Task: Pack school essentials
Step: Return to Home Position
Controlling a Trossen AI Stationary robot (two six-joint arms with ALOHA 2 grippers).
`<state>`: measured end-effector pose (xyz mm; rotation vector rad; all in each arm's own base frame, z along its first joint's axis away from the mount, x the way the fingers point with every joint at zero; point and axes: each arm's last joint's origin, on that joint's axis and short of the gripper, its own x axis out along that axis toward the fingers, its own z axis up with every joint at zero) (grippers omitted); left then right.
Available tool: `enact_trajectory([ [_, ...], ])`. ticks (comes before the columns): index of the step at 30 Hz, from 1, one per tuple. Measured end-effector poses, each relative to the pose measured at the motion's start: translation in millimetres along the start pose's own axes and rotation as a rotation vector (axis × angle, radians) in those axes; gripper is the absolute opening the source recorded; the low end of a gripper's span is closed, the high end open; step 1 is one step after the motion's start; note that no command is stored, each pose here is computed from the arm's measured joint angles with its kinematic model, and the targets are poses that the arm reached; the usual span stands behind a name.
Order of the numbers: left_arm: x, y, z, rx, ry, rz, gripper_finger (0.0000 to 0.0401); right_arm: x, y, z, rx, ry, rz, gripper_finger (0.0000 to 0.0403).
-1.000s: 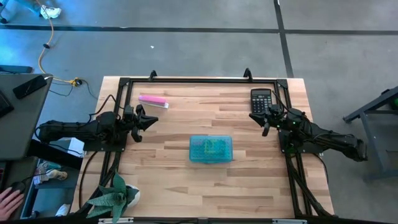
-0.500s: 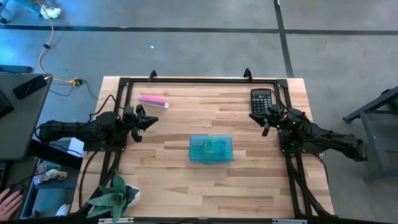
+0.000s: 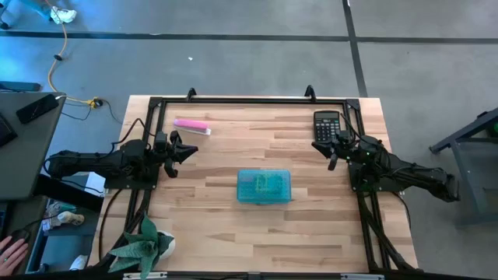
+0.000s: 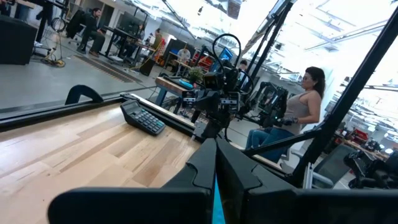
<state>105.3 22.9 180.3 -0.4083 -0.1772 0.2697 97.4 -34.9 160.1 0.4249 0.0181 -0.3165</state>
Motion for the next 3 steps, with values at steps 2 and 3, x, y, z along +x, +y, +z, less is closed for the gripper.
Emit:
enact_trajectory([
  [2,0.0,0.0,0.0,0.000,0.000,0.000,0.0000,0.0,0.0,0.0,0.000,0.000,0.000,0.0000],
  [3,0.0,0.0,0.0,0.000,0.000,0.000,0.0000,0.0,0.0,0.0,0.000,0.000,0.000,0.0000],
])
